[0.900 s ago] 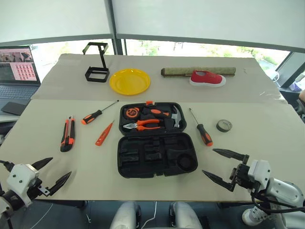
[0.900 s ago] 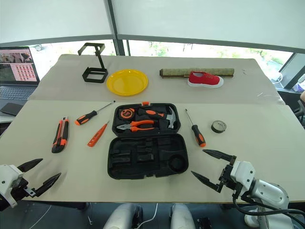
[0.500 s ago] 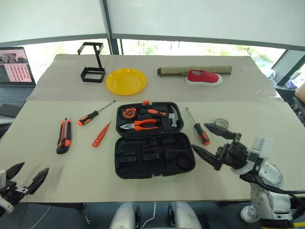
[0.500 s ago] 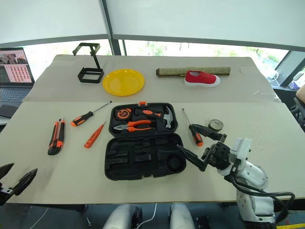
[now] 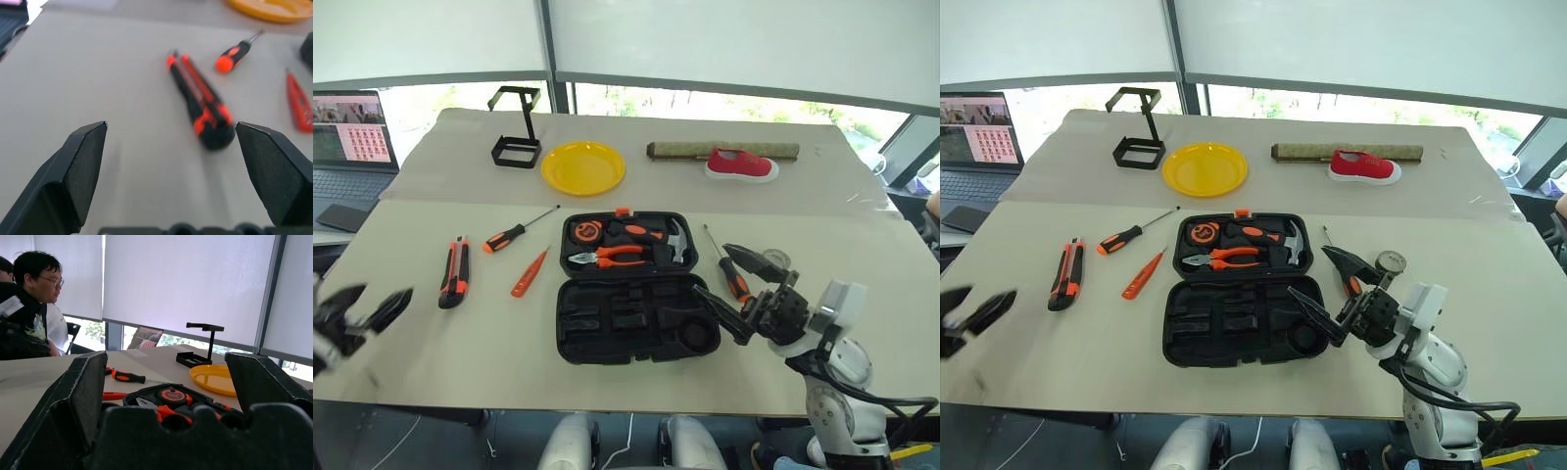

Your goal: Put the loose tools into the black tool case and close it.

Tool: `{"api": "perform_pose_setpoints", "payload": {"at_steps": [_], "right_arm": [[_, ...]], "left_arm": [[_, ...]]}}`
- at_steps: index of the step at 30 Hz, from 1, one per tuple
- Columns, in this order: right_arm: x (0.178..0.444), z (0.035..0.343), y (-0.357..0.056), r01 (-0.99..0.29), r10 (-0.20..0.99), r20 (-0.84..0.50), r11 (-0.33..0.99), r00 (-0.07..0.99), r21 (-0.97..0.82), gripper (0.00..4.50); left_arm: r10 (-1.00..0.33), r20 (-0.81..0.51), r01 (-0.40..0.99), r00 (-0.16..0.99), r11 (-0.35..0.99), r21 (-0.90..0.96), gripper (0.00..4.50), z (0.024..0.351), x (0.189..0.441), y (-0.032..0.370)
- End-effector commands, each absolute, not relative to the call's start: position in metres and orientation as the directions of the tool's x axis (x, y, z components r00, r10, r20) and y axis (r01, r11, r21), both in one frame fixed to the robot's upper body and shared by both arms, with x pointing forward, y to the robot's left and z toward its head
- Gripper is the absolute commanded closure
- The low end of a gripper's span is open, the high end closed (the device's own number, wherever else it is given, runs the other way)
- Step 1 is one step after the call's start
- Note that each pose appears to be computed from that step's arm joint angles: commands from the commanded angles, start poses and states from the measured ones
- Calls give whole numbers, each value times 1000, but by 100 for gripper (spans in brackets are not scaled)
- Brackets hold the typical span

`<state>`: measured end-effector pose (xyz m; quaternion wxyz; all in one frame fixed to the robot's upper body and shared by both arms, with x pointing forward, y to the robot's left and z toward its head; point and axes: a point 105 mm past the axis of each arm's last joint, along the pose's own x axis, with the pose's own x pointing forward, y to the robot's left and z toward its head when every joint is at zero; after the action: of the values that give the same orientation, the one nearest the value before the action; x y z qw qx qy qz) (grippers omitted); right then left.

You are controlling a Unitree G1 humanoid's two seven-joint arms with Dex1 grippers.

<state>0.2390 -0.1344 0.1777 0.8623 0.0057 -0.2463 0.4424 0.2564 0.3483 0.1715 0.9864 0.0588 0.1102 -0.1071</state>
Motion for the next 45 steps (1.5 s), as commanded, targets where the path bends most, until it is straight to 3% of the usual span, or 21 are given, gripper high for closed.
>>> {"api": "perform_pose_setpoints", "payload": {"at_steps": [1, 7, 13, 14, 16, 21, 23, 28, 31, 33, 37, 42, 45], "right_arm": [[237, 191, -133, -748, 757, 448, 617, 477, -246, 6], [238, 200, -129, -752, 766, 436, 609, 473, -253, 6], [234, 199, -134, -729, 753, 418, 634, 508, -256, 6], [232, 198, -135, -722, 747, 417, 643, 518, -255, 0], [230, 197, -138, -711, 736, 415, 657, 534, -250, 0], [225, 189, -141, -707, 732, 397, 665, 553, -240, 0], [223, 184, -143, -706, 731, 387, 667, 562, -236, 0], [209, 177, -156, -741, 777, 303, 624, 552, -251, 0], [197, 167, -178, -756, 800, 195, 601, 568, -261, 0], [192, 163, -186, -764, 808, 149, 588, 570, -267, 0], [190, 156, -190, -782, 822, 107, 565, 559, -261, 0], [196, 162, -180, -790, 831, 129, 555, 541, -260, 0], [198, 164, -174, -795, 837, 137, 547, 530, -263, 0]], "left_arm": [[-316, -331, 376, 889, 917, 135, 0, 168, 299, 324], [-324, -483, 469, 813, 856, 216, 0, 147, 367, 312], [-310, -558, 490, 770, 847, 205, 0, 130, 392, 303], [-330, -552, 504, 766, 841, 196, 52, 130, 396, 298], [-362, -535, 516, 763, 840, 168, 98, 131, 400, 291], [-378, -490, 506, 786, 847, 159, 299, 133, 404, 292], [-413, -433, 525, 801, 833, 176, 360, 139, 403, 290], [-566, -213, 604, 796, 726, 329, 360, 200, 391, 293], [-725, -294, 770, 623, 501, 395, 360, 218, 368, 264], [-788, -378, 857, 486, 344, 384, 360, 214, 350, 239], [-782, -566, 955, 260, 124, 268, 360, 191, 315, 189], [-767, -573, 943, 289, 126, 307, 360, 169, 314, 136], [-742, -590, 939, 318, 158, 307, 360, 159, 317, 127]]}}
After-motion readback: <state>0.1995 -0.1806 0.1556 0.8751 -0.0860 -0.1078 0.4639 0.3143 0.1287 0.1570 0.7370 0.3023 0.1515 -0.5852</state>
